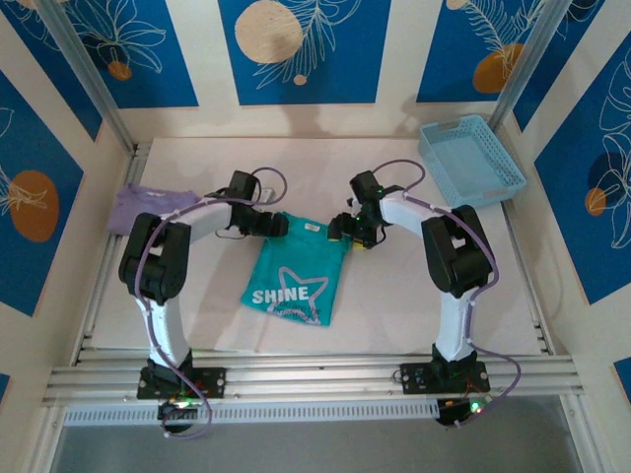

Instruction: Fold the inside-out t-shirt

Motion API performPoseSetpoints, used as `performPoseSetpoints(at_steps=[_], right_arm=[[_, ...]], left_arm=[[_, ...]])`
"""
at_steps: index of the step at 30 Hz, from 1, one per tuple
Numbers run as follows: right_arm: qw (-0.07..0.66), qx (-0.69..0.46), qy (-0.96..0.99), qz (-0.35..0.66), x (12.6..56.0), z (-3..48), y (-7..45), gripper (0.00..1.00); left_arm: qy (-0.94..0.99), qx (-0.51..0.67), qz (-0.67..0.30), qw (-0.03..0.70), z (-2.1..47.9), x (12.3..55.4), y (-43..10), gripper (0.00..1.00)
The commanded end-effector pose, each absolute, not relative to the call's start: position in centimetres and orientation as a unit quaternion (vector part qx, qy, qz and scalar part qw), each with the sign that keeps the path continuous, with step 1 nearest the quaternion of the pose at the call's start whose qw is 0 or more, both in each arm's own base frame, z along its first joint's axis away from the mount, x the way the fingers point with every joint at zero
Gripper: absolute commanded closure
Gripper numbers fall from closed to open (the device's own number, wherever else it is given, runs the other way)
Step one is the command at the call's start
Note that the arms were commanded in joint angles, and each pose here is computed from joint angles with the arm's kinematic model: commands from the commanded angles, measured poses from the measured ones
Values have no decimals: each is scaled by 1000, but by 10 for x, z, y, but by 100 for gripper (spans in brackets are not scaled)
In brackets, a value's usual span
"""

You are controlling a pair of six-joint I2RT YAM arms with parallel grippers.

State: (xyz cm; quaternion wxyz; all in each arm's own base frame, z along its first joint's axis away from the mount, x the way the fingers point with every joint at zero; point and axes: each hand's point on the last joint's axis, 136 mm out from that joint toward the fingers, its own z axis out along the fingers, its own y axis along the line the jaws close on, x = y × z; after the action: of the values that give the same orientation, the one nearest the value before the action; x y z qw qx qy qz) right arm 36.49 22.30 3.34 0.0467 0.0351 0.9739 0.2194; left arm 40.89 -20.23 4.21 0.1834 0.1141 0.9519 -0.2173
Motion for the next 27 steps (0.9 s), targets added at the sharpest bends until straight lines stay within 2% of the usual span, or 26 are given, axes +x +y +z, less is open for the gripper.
performPoseSetpoints(at_steps=[1, 6, 10, 19, 24, 27], right_arm=[[20, 35, 972, 231, 362, 27, 238, 30], [3, 26, 971, 236, 363, 23, 250, 36], [4, 23, 970, 242, 365, 24, 255, 44], [23, 25, 964, 265, 374, 31, 261, 74], [62, 17, 958, 280, 382, 45, 261, 86], [93, 5, 952, 293, 388, 61, 260, 91]], left_arm=[[951, 116, -241, 157, 37, 406, -211, 22], [952, 113, -249, 138, 26, 401, -213, 26], [950, 106, -264, 132, 21, 399, -215, 35], [941, 104, -299, 120, 13, 399, -225, 66], [935, 92, -315, 134, 19, 408, -225, 93], [930, 81, -325, 154, 29, 417, -220, 100]])
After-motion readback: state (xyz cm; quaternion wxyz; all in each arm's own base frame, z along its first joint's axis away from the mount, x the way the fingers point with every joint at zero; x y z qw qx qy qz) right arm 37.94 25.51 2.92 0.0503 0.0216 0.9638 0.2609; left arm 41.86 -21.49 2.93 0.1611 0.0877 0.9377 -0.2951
